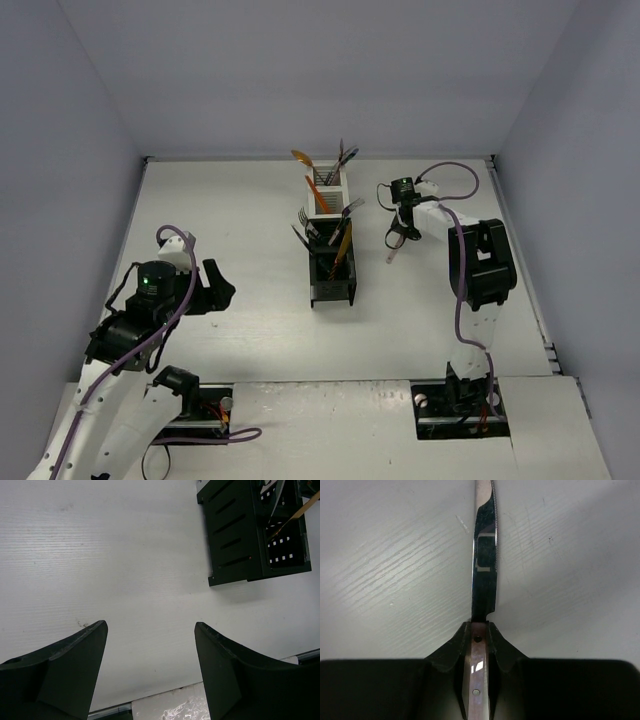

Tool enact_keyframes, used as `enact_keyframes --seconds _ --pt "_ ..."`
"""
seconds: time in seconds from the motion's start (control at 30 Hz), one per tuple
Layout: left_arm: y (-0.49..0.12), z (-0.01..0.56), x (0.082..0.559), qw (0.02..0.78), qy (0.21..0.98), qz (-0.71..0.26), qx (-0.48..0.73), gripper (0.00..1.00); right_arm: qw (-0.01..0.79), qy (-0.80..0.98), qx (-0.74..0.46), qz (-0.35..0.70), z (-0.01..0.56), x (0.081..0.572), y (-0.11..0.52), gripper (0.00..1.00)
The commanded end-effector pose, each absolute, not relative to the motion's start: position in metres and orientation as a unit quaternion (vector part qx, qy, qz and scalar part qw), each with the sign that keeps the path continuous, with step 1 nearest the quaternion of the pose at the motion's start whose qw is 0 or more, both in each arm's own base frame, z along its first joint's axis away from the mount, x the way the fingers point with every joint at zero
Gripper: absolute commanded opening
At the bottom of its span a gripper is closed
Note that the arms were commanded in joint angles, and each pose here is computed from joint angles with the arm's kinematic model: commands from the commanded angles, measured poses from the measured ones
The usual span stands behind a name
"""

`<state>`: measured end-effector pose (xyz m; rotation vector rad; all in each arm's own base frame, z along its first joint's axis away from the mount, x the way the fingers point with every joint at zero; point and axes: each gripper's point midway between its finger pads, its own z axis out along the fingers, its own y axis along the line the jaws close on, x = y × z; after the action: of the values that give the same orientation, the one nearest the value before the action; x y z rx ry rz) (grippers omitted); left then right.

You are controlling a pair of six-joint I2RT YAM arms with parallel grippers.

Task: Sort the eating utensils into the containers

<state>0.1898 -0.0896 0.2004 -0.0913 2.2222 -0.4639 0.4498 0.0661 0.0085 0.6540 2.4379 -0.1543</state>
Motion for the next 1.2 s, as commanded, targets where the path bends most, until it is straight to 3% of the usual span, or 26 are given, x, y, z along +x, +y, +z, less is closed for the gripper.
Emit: enact_keyframes --seconds 0.0,0.3,0.67,0.8,1.17 --pt "-0.092 0.214 0.201 0.449 0.874 -0.185 -0.026 0.68 0.262 0.935 0.229 -0.069 -0.005 0.425 0.068 0.0" --pt "-0.088 0.217 0.205 0.455 0.873 -0.173 -0.031 0.68 0.425 0.896 0.127 0.017 0.142 0.437 0.082 0.0" --pt "-0.064 0.195 0.209 0.462 0.879 -0.109 -0.046 0.68 0.68 0.705 -0.089 0.178 0.332 0.359 0.131 0.0" --pt "-0.062 0.19 0.21 0.469 0.876 -0.105 -0.041 0.68 0.725 0.635 -0.156 0.216 0.356 0.335 0.154 0.0" --pt "-0.062 0.199 0.213 0.528 0.841 -0.114 -0.021 0.68 0.755 0.5 -0.325 0.274 0.374 0.309 0.225 0.0"
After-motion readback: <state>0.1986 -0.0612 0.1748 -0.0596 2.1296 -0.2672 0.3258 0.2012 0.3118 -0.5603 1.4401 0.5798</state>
